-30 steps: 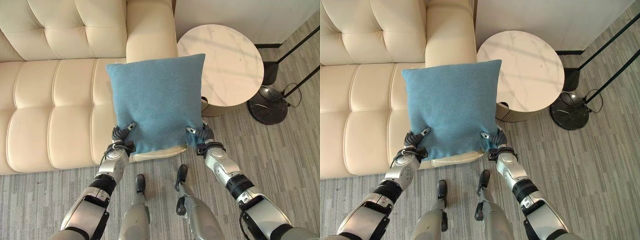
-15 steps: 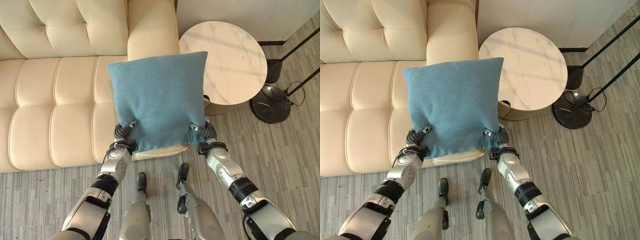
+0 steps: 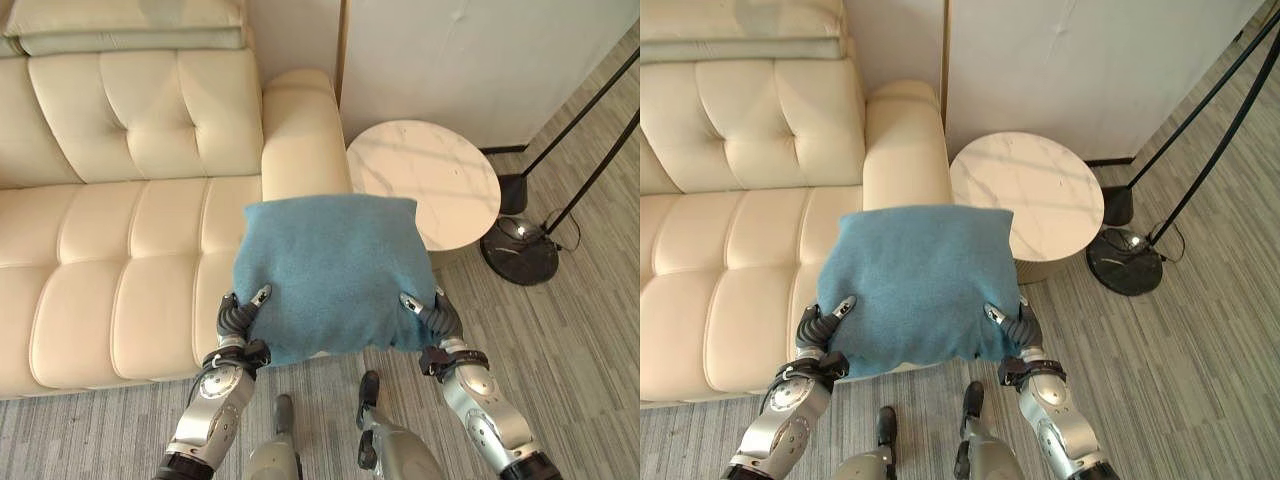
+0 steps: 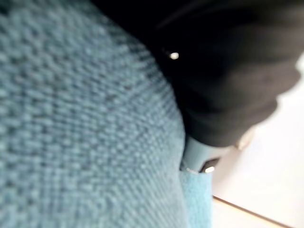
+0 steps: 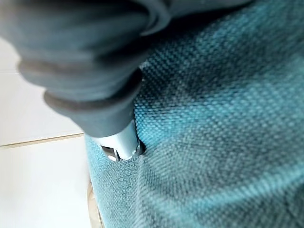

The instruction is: Pick up all the scattered cushions and arrange them neatly on the sofa.

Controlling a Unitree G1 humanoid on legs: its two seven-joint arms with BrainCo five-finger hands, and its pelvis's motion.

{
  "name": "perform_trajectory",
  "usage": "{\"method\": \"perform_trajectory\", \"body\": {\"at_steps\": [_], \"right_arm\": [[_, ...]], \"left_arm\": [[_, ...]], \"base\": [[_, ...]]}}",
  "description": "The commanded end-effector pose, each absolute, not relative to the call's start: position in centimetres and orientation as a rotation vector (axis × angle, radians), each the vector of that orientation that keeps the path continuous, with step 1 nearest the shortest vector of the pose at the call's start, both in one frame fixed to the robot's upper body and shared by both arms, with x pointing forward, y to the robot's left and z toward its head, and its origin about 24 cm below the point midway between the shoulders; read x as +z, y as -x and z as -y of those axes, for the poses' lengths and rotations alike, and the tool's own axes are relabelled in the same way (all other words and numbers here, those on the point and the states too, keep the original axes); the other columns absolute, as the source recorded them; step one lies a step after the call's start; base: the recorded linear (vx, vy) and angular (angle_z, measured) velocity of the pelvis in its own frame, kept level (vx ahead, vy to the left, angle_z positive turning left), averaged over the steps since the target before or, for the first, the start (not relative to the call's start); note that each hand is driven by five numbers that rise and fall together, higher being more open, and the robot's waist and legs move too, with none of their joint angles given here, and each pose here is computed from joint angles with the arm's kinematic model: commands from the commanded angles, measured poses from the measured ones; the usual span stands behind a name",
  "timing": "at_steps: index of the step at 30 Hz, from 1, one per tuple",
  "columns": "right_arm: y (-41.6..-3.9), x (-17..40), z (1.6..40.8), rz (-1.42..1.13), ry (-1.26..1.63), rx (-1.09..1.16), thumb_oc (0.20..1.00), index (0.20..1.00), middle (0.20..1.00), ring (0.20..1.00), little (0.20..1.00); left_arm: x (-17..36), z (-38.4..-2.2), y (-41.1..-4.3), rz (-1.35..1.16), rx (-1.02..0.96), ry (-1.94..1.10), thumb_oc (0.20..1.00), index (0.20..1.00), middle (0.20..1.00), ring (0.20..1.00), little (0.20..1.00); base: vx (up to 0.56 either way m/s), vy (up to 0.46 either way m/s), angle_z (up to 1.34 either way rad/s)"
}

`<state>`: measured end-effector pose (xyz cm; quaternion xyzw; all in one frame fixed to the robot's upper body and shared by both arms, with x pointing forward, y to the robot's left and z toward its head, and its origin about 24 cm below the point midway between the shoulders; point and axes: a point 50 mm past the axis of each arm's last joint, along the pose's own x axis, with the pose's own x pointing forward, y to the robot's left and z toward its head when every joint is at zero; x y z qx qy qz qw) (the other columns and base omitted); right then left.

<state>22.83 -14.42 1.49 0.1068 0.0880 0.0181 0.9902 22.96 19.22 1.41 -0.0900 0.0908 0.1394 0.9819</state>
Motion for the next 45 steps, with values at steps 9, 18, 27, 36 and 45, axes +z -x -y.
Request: {"method": "perform_trajectory", "body": {"at_steps": [9, 18, 27, 36, 45], "right_arm": [[-25.1, 8.6, 10.5, 0.171, -0.288, 0.266, 0.2, 0.2, 0.2, 0.2, 0.2], [-25.2, 8.3, 10.9, 0.161, -0.297, 0.247, 0.2, 0.2, 0.2, 0.2, 0.2], [-25.5, 8.3, 12.0, 0.165, -0.289, 0.216, 0.2, 0.2, 0.2, 0.2, 0.2], [-24.4, 8.0, 14.5, 0.172, -0.323, 0.114, 0.2, 0.2, 0.2, 0.2, 0.2], [-24.6, 7.5, 13.7, 0.148, -0.36, 0.133, 0.2, 0.2, 0.2, 0.2, 0.2]], "left_arm": [[7.4, -17.5, -24.4, 0.137, 0.126, 0.203, 0.2, 0.2, 0.2, 0.2, 0.2], [6.8, -17.9, -24.2, 0.109, 0.149, 0.204, 0.2, 0.2, 0.2, 0.2, 0.2], [7.6, -17.5, -24.6, 0.142, 0.153, 0.233, 0.2, 0.2, 0.2, 0.2, 0.2], [7.0, -17.0, -24.1, 0.116, 0.149, 0.268, 0.2, 0.2, 0.2, 0.2, 0.2], [6.5, -17.7, -23.6, 0.102, 0.144, 0.219, 0.2, 0.2, 0.2, 0.2, 0.2]], "base": [[-0.14, -0.002, -0.14], [-0.15, -0.155, -0.13], [-0.16, -0.057, 0.72], [-0.01, 0.132, 0.96], [0.03, 0.225, 0.43]]}}
